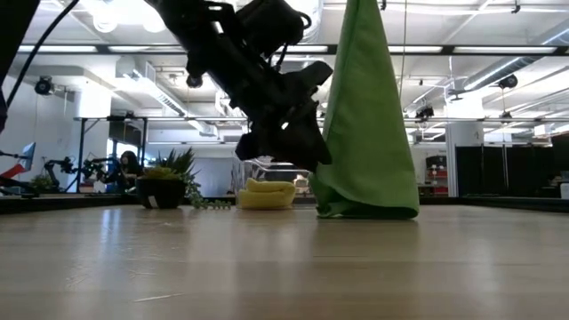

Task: Fold microfiber towels
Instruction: Fold the green microfiber towel

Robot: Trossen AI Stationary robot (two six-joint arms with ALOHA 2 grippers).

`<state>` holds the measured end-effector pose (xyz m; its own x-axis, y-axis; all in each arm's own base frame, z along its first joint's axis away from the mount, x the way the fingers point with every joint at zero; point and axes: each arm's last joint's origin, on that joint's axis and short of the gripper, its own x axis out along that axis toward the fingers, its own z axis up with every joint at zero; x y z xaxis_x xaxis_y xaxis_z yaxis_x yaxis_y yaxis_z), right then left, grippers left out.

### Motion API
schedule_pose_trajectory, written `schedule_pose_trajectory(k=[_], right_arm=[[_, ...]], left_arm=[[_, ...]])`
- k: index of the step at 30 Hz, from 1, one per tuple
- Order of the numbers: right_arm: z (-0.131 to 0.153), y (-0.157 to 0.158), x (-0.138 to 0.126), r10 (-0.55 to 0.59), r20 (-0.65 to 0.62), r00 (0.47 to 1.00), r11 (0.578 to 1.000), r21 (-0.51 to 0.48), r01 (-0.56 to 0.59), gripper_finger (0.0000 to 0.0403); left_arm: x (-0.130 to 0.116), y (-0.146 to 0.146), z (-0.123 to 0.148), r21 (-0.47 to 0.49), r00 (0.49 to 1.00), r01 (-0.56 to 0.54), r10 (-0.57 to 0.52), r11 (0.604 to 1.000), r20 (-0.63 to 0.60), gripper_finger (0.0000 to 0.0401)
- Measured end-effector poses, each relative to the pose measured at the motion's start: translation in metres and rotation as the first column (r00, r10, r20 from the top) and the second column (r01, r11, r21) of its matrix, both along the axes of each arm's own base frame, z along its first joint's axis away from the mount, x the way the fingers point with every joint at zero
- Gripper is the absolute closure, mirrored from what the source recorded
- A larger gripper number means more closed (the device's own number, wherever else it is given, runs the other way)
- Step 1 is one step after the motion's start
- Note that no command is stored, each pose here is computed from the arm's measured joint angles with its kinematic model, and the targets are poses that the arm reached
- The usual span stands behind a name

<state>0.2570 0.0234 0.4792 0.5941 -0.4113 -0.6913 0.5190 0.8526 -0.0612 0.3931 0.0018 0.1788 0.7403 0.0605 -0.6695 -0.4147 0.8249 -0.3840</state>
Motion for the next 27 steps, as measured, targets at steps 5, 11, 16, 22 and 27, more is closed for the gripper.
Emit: schedule_pose_trajectory(k=[5,11,16,22,27], right_arm=[[0.000,0.000,0.000,0.002,-0.001,1.000,1.000,-0.002,-0.002,0.0394],[0.000,0.000,-0.001,0.002,0.000,1.000,1.000,-0.002,-0.002,0.0394],[0.001,0.000,-0.002,0.013,-0.003,1.000,1.000,-0.010,-0.013,0.0394],[0.002,-0.001,-0.004,0.017,-0.011,1.000,1.000,-0.015,-0.018,0.0394],[0.002,-0.004,-0.009,0.004,-0.037,0.999,1.000,-0.026,-0.005,0.0394]], left_arm=[[0.004,0.000,-0.018,-0.046,0.999,-0.023,0.021,0.999,-0.038,0.0305],[0.007,0.001,-0.019,-0.055,1.000,-0.020,0.020,0.998,-0.011,0.0310],[0.005,0.001,-0.012,-0.050,1.000,0.005,-0.005,0.999,0.006,0.0377],[-0.005,0.001,0.004,-0.060,0.999,0.030,-0.031,0.998,-0.023,0.0400],[-0.030,-0.006,0.040,-0.039,0.993,0.090,-0.093,0.995,-0.067,0.0400]])
